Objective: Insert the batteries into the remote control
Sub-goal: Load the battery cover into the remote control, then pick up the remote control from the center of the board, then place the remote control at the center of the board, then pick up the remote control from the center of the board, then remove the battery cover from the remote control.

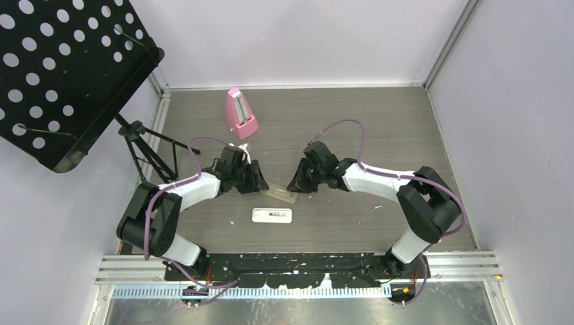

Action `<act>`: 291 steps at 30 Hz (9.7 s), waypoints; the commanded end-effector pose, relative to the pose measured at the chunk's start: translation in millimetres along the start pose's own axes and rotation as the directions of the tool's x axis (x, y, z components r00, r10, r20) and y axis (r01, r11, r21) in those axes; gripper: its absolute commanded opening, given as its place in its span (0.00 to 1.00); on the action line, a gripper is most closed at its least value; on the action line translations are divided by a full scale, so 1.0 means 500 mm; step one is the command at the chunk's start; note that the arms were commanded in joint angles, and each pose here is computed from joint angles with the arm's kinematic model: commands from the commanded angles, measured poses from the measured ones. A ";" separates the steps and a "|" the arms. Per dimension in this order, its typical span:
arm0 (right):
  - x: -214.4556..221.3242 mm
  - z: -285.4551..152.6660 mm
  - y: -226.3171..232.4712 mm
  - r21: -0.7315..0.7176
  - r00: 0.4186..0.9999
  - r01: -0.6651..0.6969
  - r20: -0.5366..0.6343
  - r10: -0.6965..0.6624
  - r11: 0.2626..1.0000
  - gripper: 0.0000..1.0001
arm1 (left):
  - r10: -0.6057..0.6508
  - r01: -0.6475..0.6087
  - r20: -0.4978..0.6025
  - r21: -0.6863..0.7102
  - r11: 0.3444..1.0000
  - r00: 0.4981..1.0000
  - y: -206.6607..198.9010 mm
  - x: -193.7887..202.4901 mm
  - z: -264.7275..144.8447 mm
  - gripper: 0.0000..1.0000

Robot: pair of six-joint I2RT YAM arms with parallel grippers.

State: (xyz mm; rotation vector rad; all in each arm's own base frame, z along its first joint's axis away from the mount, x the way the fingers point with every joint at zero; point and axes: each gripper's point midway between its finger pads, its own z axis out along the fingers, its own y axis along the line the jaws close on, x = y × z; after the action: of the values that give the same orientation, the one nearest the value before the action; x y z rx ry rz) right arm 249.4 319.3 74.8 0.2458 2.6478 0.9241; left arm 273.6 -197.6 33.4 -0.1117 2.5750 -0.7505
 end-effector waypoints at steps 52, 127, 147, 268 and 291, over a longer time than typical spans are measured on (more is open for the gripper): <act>0.012 0.129 -0.039 0.243 0.491 0.865 -0.229 -0.840 0.439 0.68 | 0.043 0.076 0.363 -0.308 0.948 0.931 0.103 -0.093 -0.232 1.00; 0.159 0.047 0.035 -0.127 0.292 0.945 -0.091 -0.952 0.302 0.88 | -0.010 0.070 0.303 -0.189 0.980 0.953 0.044 -0.093 -0.297 1.00; 0.151 0.068 0.037 -0.093 0.101 0.990 -0.041 -0.994 0.104 0.33 | -0.179 0.179 0.030 0.000 0.984 0.983 0.025 0.057 -0.224 0.87; 0.116 0.062 0.036 0.046 1.000 -0.012 -0.012 0.013 0.999 0.42 | -0.222 0.214 -0.007 0.289 0.933 0.975 0.003 0.111 -0.125 0.00; 0.115 0.055 0.147 -0.351 0.998 -0.048 0.008 0.054 0.935 0.41 | -0.226 0.242 -0.088 0.298 0.923 0.970 0.003 0.145 -0.115 0.00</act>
State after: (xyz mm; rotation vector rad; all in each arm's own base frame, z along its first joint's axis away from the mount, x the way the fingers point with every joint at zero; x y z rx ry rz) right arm 210.4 371.4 52.6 0.3143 2.5772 1.1086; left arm 207.2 -177.7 64.8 -0.3281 2.3692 -1.2320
